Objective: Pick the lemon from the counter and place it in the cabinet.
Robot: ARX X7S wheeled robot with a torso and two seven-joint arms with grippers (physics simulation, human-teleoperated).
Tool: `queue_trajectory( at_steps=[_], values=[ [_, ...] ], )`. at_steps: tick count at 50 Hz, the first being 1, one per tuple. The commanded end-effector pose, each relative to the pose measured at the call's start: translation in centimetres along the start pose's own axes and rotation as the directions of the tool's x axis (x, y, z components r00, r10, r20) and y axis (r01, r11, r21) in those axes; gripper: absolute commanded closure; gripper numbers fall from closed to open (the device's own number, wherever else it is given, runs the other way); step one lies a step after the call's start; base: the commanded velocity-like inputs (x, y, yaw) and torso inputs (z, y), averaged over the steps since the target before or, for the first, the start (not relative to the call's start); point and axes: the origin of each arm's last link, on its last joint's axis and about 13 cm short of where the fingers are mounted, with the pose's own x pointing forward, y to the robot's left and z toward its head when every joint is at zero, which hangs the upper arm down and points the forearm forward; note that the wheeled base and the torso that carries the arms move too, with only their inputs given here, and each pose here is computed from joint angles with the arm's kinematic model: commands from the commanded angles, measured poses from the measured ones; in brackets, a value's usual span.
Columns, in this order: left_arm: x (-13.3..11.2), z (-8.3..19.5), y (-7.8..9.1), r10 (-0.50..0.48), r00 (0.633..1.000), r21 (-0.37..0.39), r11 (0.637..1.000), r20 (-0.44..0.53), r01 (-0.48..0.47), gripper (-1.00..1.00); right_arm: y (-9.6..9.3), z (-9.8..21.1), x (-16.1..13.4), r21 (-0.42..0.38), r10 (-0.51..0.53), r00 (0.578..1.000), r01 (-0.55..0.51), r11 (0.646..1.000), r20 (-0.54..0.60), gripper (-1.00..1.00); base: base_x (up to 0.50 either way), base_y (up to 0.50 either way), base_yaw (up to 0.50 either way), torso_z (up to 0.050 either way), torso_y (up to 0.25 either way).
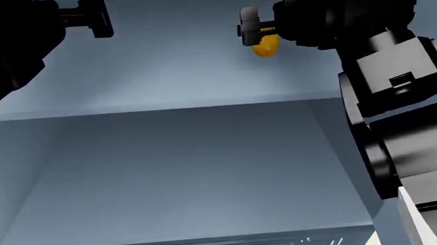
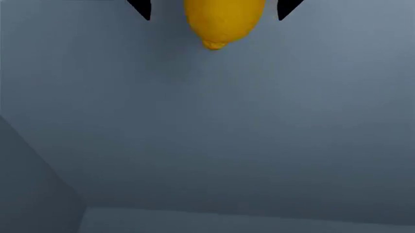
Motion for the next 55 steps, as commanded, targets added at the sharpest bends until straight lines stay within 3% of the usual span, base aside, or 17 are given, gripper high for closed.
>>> queue_trajectory(
  at_steps=[1,8,19,34,42,48,55],
  values=[
    [0.2,0.0,0.0,-0.002,1.0,0.0,1.0,-0.002,0.002,-1.0,0.0,0.0,-0.1,0.003,0.003,1.0,-0.003,1.0,-0.003,-1.0,0.0,0.0,0.0,0.0,0.0],
    [0.2,0.0,0.0,-0.002,1.0,0.002,1.0,-0.001,0.002,-1.0,0.0,0.3,-0.2,0.006,0.009,1.0,-0.009,1.0,0.009,-1.0,0.0,0.0,0.0,0.0,0.0],
    [-0.5,0.2,0.1,0.008,1.0,0.018,1.0,0.004,-0.008,-1.0,-0.7,2.7,-1.3,0.057,0.019,0.99,-0.027,0.998,0.141,-1.0,0.0,0.0,0.0,0.0,0.0],
    [-0.5,1.5,0.5,0.04,0.998,0.078,0.996,0.042,-0.043,-1.0,-1.8,2.5,-3.7,0.063,0.092,0.943,-0.118,0.991,0.32,-1.0,0.0,0.0,0.0,0.0,0.0],
    [-1.5,1.9,0.7,0.031,0.999,0.12,0.992,0.028,-0.034,-1.0,-2.3,2.3,-4.1,0.083,0.081,0.914,-0.124,0.989,0.397,-1.0,0.0,0.0,0.0,0.0,0.0],
    [-2.9,2.3,0.9,0.045,0.999,0.096,0.994,0.029,-0.047,-1.0,-2.9,1.7,-4.6,0.12,0.082,0.912,-0.142,0.983,0.402,-1.0,0.0,0.0,0.0,0.0,0.0],
    [-4.1,3.0,0.4,0.028,0.999,0.037,0.999,0.027,-0.029,-1.0,-3.2,0.8,-5.5,0.095,0.111,0.926,-0.155,0.983,0.36,-1.0,0.0,0.0,0.0,0.0,0.0]
  ],
)
